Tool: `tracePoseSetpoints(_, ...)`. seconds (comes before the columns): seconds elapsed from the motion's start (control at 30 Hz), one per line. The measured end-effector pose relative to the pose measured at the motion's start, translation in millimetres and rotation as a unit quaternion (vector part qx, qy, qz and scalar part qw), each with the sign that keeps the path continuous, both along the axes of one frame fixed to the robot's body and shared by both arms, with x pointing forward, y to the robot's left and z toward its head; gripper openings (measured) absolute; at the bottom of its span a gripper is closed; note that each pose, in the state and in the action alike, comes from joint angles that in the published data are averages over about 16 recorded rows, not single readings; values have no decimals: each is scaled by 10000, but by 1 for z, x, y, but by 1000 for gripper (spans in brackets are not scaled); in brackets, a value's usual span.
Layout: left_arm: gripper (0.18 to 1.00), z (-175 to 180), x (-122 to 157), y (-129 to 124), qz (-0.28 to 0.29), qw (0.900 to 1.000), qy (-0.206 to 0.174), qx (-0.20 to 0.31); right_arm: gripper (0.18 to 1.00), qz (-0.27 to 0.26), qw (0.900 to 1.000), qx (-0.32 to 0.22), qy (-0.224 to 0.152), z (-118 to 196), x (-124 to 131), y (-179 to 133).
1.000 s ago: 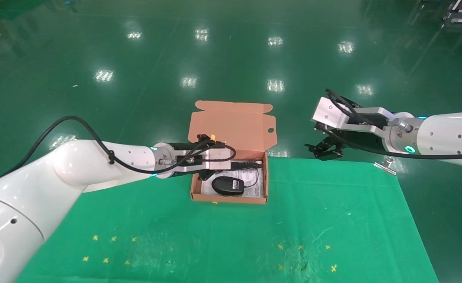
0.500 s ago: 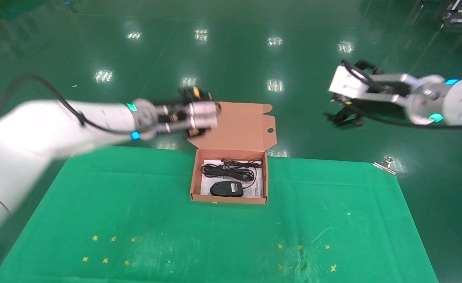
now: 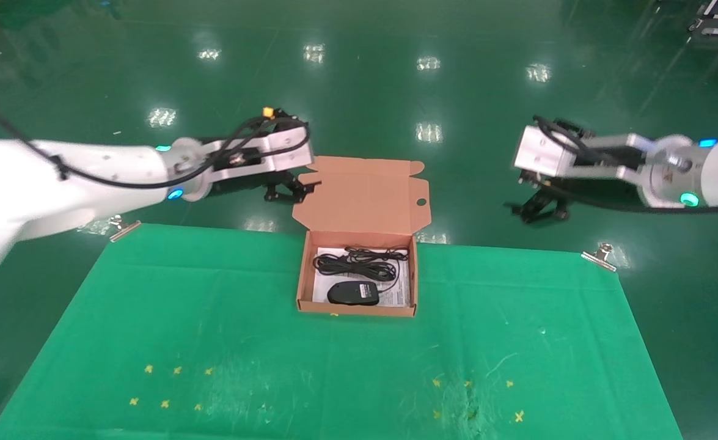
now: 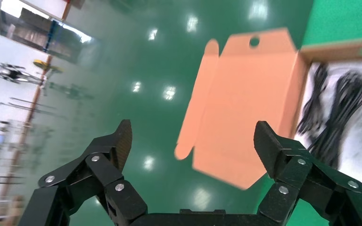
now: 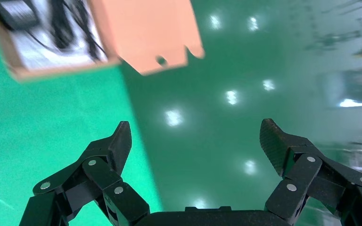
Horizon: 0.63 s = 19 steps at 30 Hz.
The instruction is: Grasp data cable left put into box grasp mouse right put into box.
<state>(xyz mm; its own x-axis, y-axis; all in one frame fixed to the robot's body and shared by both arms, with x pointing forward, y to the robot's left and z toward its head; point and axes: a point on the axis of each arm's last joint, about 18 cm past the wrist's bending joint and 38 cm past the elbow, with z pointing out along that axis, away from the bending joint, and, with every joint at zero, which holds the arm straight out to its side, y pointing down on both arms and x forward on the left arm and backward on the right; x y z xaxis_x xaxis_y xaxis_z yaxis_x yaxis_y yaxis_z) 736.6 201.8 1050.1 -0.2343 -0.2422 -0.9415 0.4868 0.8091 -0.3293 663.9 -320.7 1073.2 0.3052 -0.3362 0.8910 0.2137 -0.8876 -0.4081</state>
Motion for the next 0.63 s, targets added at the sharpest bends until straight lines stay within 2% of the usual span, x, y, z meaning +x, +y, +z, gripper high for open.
tracePoseSetpoints(0.2,949,-18,-18,11,-395,9963,489,-590,1001,422,9967,484,496,-26,-11,8)
tracePoseSetpoints(0.4,986,-32,-39,23,-798,9863,917,-1114,1001,884,9873,935,928,-46,-25,16)
tracePoseSetpoints(0.63,999,-38,-53,30,-1036,9784,1139,-1383,1001,1167,9795,1179,1146,-56,-36,20)
